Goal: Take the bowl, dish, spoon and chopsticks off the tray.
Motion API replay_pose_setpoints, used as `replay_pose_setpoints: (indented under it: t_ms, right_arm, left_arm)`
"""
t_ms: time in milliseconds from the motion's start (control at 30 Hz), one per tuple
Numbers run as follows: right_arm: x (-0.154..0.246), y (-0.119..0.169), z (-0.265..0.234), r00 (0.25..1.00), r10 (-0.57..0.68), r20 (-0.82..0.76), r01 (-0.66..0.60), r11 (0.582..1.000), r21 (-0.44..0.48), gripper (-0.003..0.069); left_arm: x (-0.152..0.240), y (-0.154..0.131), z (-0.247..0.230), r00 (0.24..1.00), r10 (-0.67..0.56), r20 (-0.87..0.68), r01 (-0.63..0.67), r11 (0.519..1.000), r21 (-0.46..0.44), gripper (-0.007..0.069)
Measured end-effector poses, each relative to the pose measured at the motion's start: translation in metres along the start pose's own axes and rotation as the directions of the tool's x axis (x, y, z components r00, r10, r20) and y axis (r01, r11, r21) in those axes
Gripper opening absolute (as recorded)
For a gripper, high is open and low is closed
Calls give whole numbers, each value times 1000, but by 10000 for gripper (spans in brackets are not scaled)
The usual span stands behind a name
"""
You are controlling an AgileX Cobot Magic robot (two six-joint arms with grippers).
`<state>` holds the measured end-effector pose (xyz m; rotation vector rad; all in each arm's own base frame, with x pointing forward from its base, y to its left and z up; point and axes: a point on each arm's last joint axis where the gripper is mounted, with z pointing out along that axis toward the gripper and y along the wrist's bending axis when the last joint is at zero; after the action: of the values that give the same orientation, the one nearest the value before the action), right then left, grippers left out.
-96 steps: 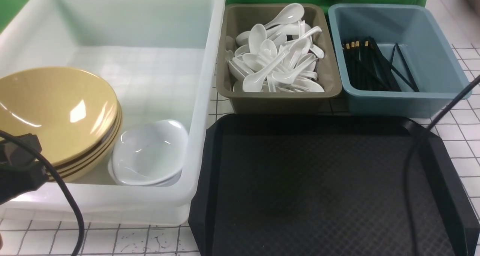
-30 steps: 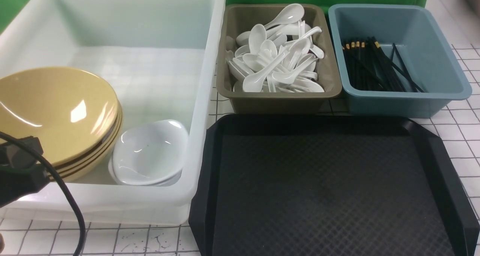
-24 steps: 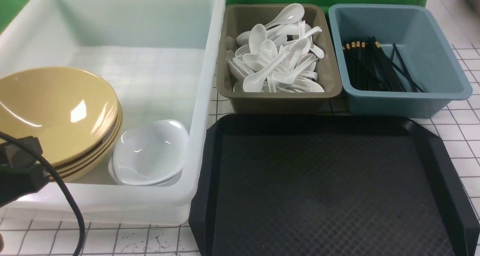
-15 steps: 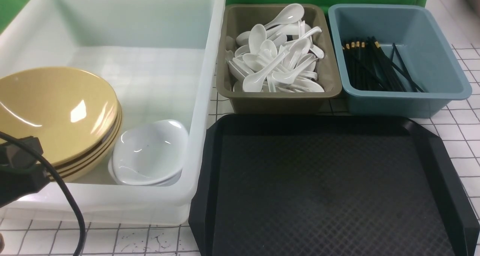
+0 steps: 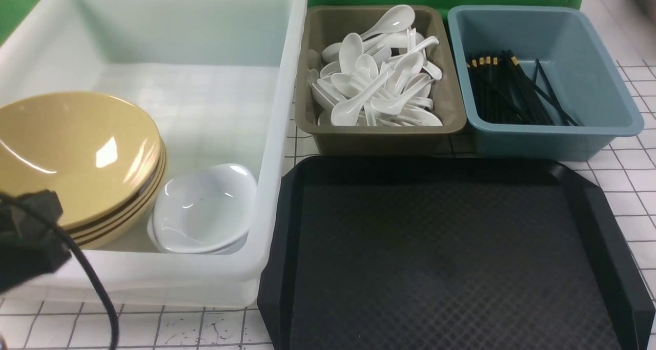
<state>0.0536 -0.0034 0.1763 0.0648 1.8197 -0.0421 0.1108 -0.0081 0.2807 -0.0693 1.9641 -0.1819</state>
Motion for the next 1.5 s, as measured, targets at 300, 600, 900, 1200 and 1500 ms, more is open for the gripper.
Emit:
replay_pose_setpoints:
  t_ms: [300,600,900,1200,1500]
  right_arm:
    - [0,0,0,1000,0,-2,0,1000,0,57]
    - [0,0,0,1000,0,-2,0,1000,0,57]
    - [0,0,0,1000,0,-2,0,1000,0,61]
    - [0,0,0,1000,0,-2,0,1000,0,70]
    - [0,0,0,1000,5,-2,-5,1000,0,78]
  left_arm:
    - [67,10,-25,984,89,157,-85,996,-32,106]
    - [117,21,-13,989,22,146,-14,998,-55,48]
    - [117,21,-13,988,32,149,-23,998,-60,27]
    - [117,21,-13,988,33,148,-24,998,-61,27]
    - [117,21,-13,988,36,148,-27,998,-62,27]
